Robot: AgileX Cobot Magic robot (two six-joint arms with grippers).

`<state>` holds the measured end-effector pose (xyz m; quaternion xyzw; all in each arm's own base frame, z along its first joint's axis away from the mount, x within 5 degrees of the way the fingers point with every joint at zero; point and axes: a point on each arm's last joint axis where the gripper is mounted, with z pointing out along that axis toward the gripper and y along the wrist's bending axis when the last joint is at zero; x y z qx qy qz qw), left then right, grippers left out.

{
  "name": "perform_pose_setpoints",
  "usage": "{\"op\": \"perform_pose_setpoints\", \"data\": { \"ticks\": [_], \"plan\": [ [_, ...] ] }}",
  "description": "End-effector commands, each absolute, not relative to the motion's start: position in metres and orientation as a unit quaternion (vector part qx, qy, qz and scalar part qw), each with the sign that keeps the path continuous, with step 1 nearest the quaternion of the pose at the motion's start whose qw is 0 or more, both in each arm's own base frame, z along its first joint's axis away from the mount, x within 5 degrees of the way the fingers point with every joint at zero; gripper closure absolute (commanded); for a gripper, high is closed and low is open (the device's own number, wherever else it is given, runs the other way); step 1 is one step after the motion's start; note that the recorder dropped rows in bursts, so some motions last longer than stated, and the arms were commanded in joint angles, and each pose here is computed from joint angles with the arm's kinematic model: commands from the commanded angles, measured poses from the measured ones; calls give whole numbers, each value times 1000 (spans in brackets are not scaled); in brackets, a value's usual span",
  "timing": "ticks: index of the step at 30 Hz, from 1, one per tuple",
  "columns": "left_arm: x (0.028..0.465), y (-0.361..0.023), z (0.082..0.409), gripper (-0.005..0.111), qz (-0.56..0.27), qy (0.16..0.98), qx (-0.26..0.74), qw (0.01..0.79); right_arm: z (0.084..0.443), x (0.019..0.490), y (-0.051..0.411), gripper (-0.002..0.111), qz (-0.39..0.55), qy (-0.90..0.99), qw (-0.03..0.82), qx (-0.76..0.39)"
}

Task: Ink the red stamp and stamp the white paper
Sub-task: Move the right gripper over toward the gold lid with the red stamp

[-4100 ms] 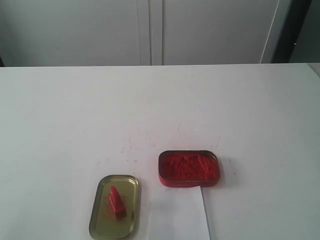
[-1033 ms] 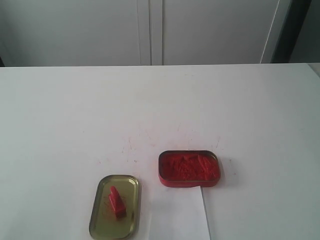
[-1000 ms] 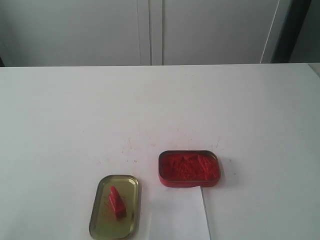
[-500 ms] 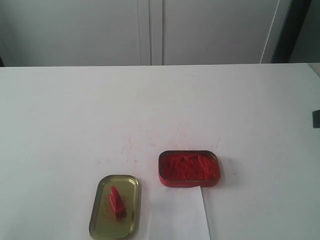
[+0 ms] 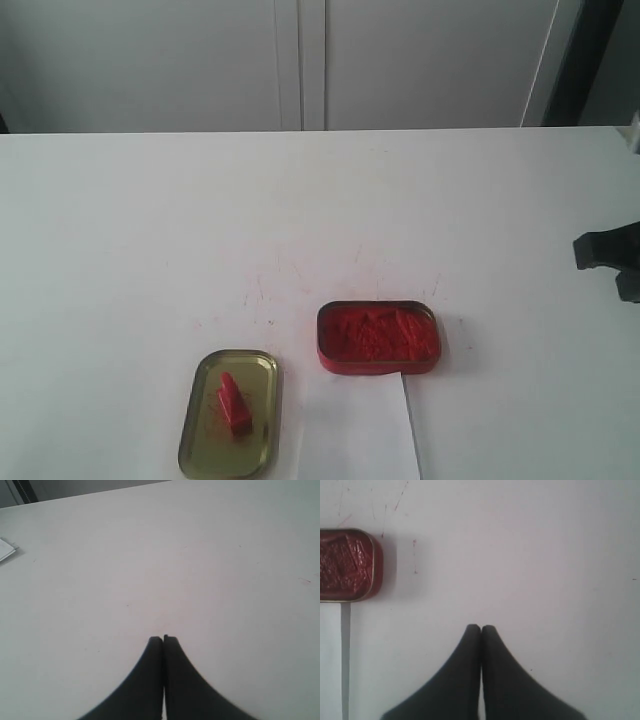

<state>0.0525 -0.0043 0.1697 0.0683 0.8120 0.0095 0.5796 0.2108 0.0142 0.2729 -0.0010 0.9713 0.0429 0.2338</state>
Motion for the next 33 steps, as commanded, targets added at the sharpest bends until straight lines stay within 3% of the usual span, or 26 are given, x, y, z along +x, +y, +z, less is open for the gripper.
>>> {"op": "perform_pose_setpoints", "data": {
  "ticks": [1, 14, 22, 33],
  "plan": [
    [52, -4, 169, 107, 11, 811, 68, 580, 267, 223, 18, 108, 54, 980, 189, -16],
    [52, -4, 169, 107, 11, 811, 68, 580, 267, 246, 28, 108, 62, 991, 107, -45],
    [52, -4, 169, 107, 11, 811, 68, 580, 276, 252, 67, 108, 73, 984, 118, -108],
    [52, -4, 169, 107, 11, 811, 68, 580, 262, 257, 118, 108, 78, 980, 75, -167]
  ]
}}
